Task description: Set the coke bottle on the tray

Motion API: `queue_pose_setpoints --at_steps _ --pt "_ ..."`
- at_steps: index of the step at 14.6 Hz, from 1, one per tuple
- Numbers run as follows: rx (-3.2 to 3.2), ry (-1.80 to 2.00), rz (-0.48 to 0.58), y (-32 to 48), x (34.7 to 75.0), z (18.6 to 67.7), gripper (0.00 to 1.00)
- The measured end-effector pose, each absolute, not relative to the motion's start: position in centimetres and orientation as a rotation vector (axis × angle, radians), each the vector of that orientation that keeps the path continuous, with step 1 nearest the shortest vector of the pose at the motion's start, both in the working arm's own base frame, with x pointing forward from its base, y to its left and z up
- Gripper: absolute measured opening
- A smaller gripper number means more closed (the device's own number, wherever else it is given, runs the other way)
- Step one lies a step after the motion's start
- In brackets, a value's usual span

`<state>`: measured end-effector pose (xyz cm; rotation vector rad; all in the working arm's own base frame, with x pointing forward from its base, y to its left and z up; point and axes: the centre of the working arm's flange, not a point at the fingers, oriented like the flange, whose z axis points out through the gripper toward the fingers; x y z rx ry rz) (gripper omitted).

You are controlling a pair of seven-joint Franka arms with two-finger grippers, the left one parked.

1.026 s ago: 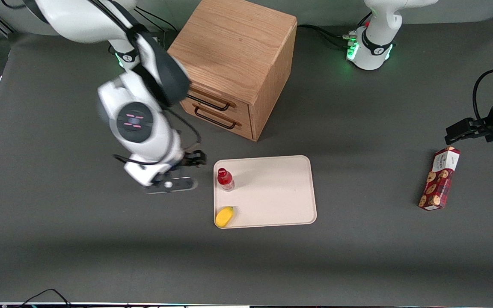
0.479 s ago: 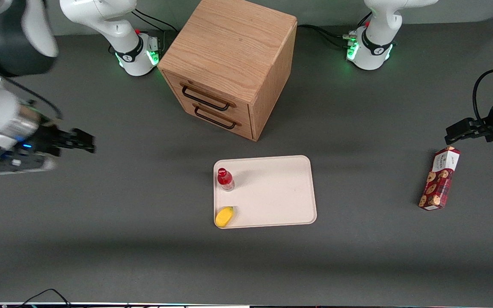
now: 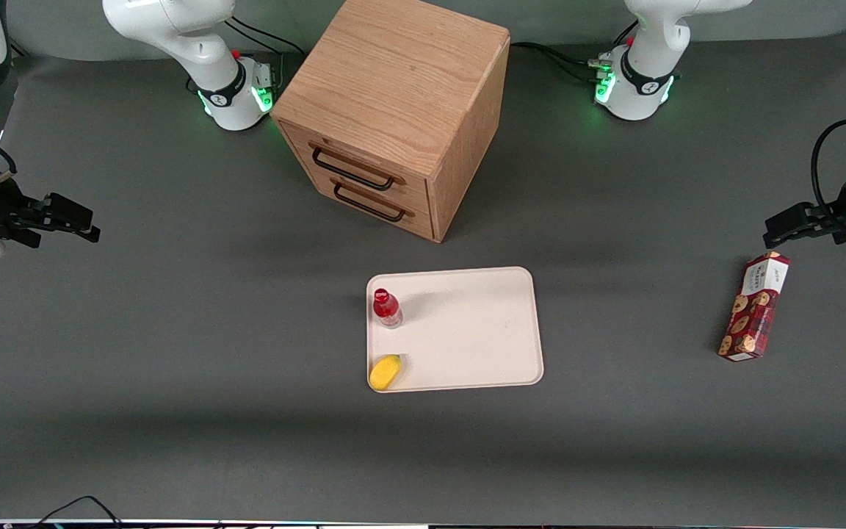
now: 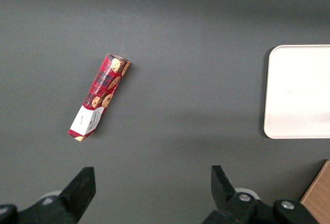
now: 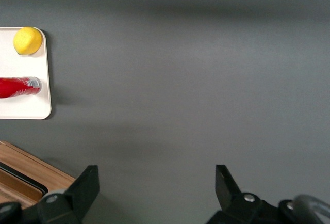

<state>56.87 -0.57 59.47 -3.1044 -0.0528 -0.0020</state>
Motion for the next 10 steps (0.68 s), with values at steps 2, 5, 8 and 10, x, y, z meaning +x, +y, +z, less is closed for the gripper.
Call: queue_pose_setpoints --at_steps 2,5,8,10 --pt "-3.104 -0.053 -0.002 -0.53 56.87 59.46 1.00" --pt "-3.108 0.004 -0.005 -0.72 56.88 59.54 1.00" --pt "-3.109 0.059 -0.007 -0.66 56.83 59.67 1.00" --pt "-3.109 0.063 0.004 -0.60 56.73 59.63 1.00"
